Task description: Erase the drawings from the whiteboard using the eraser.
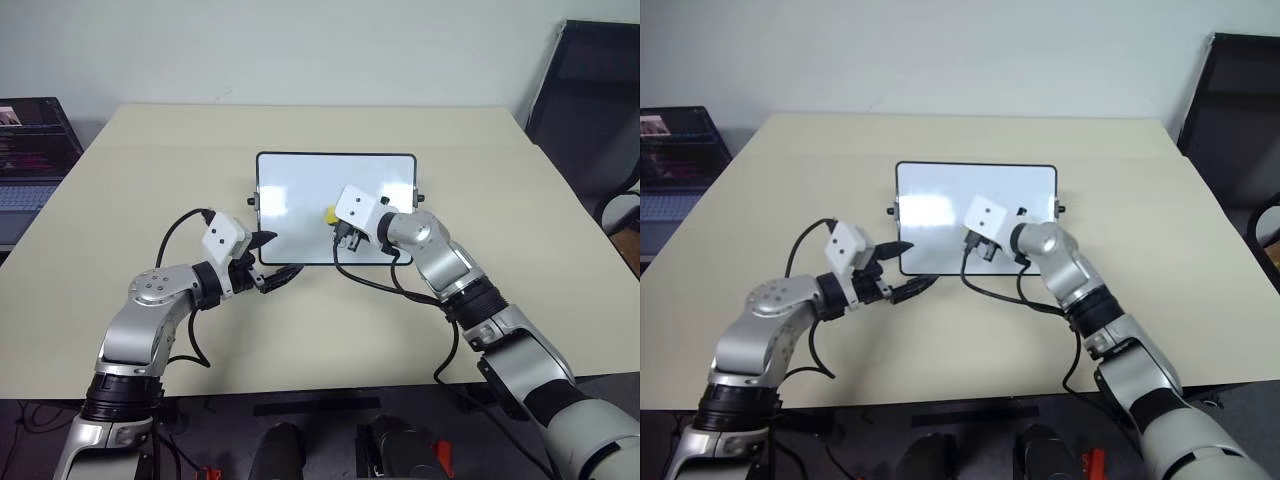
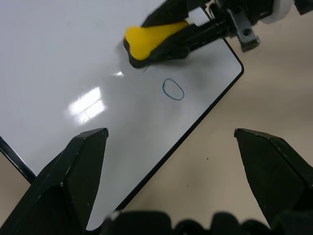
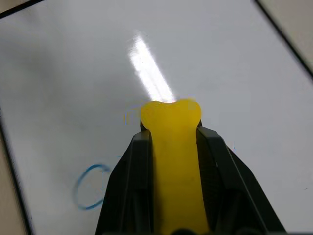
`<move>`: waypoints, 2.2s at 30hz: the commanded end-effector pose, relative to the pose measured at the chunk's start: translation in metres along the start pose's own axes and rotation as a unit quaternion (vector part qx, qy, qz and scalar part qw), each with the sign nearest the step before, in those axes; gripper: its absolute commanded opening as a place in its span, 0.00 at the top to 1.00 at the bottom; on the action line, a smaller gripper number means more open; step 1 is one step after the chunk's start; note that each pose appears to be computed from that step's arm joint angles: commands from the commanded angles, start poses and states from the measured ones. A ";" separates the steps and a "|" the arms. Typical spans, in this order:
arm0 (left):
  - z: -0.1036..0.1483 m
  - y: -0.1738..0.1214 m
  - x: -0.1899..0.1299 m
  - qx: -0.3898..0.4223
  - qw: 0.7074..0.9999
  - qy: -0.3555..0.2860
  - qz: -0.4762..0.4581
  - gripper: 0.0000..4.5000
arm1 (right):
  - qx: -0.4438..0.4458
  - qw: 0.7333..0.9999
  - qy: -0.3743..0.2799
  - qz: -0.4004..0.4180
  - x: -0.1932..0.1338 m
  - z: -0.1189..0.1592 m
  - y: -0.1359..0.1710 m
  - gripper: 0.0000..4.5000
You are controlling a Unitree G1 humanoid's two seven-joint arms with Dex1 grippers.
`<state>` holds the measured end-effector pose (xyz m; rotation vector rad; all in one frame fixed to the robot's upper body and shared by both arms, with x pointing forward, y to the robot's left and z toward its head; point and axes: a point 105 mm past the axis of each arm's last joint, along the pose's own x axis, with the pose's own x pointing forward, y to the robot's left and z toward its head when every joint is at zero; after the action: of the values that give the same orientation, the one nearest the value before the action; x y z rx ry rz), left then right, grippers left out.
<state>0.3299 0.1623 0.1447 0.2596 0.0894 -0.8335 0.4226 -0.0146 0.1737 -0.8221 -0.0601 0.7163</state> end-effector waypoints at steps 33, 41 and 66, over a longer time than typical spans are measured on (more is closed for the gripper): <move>0.013 -0.009 -0.001 0.016 1.000 -0.014 -0.019 0.00 | 0.023 0.998 0.055 0.037 -0.021 -0.032 0.003 0.81; 0.005 -0.009 -0.006 0.011 1.000 -0.002 -0.021 0.00 | 0.015 0.999 0.038 -0.014 -0.017 -0.023 -0.016 0.81; -0.003 -0.010 -0.009 0.012 1.000 0.002 -0.027 0.00 | -0.024 0.999 0.013 0.026 -0.010 -0.006 0.013 0.81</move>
<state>0.3174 0.1630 0.1334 0.2638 0.1253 -0.8807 0.4030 0.0003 0.1533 -0.8799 -0.0330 0.8108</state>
